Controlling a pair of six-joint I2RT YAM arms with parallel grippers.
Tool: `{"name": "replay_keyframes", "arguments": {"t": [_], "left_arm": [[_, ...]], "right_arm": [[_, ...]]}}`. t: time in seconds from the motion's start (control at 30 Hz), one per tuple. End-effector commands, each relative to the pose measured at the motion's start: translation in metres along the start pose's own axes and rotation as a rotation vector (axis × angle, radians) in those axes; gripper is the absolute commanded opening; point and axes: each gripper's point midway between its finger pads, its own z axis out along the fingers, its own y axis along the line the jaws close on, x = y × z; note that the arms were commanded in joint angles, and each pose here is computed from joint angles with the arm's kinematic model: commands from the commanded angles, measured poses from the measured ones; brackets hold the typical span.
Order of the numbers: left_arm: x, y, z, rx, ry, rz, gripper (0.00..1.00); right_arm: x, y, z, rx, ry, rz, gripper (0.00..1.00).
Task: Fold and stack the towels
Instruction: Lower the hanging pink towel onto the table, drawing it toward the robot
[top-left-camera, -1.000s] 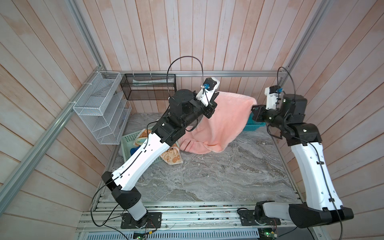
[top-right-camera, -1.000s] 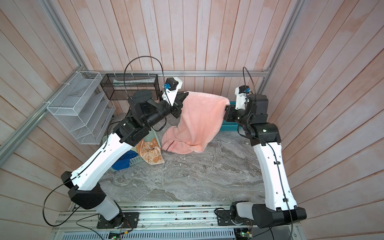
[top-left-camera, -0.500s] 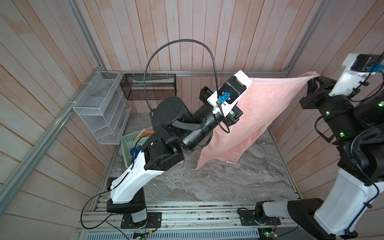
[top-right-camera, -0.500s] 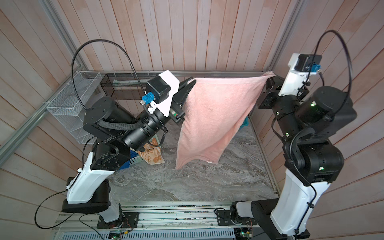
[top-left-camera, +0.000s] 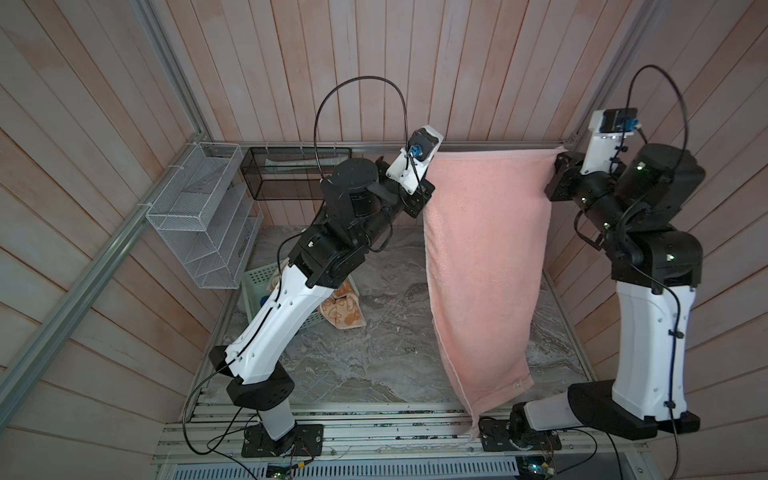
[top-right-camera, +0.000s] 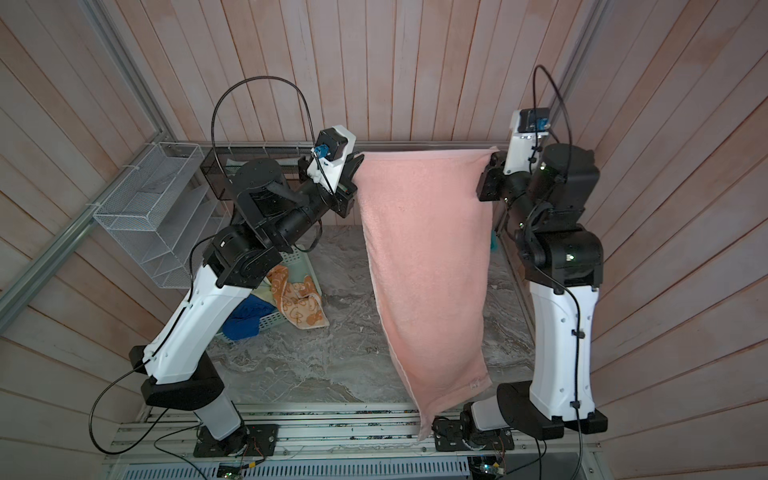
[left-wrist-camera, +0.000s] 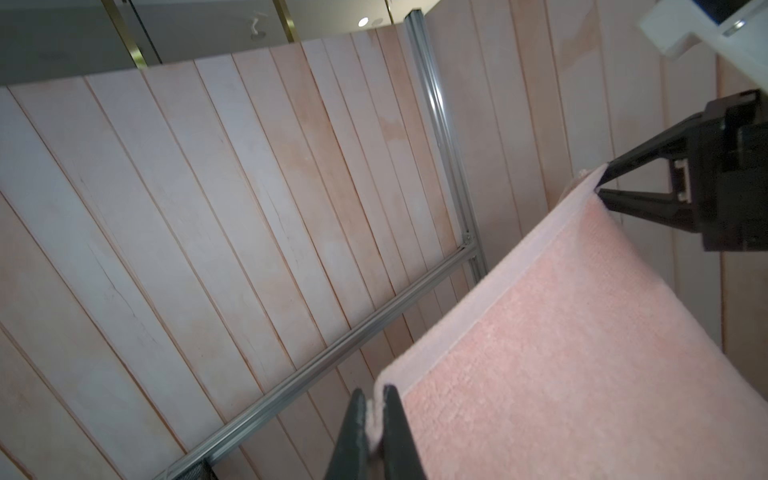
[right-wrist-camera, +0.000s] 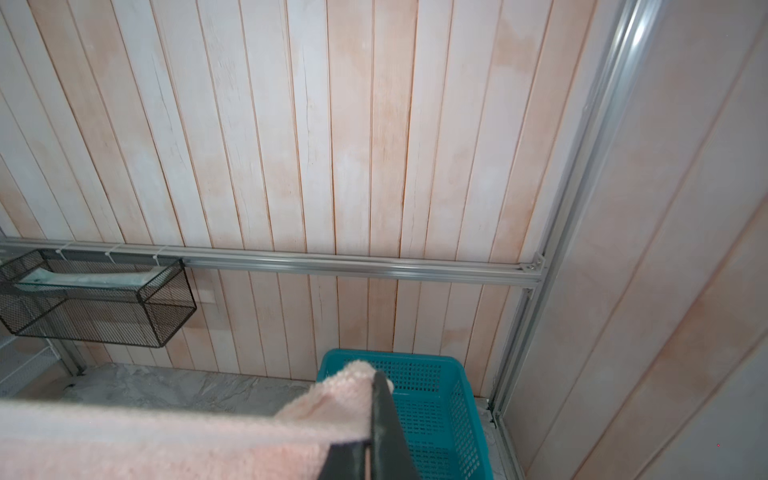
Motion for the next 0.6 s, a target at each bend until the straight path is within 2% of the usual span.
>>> {"name": "replay_keyframes", "arguments": {"t": [0.0,0.2,0.3,0.4,0.57], "left_arm": [[0.016,0.046,0.003,-0.032,-0.006,-0.129,0.0],[0.099,0.079,0.038,-0.022,0.098,-0.208,0.0],[0.139,0.091,0.05,-0.024,0.145,-0.247,0.0],[0.174,0.094,0.059,-0.017,0.204,-0.271,0.0],[0.223,0.072,0.057,0.026,0.292,-0.316,0.0]], "right_arm": [[0.005,-0.012,0.033,0.048,-0.022,0.0,0.0],[0.078,-0.005,0.097,0.004,0.12,0.005,0.0],[0.115,0.0,0.115,-0.025,0.166,0.015,0.0],[0.144,0.004,0.124,-0.047,0.217,0.03,0.0],[0.183,0.007,0.118,-0.06,0.303,0.039,0.0]]}}
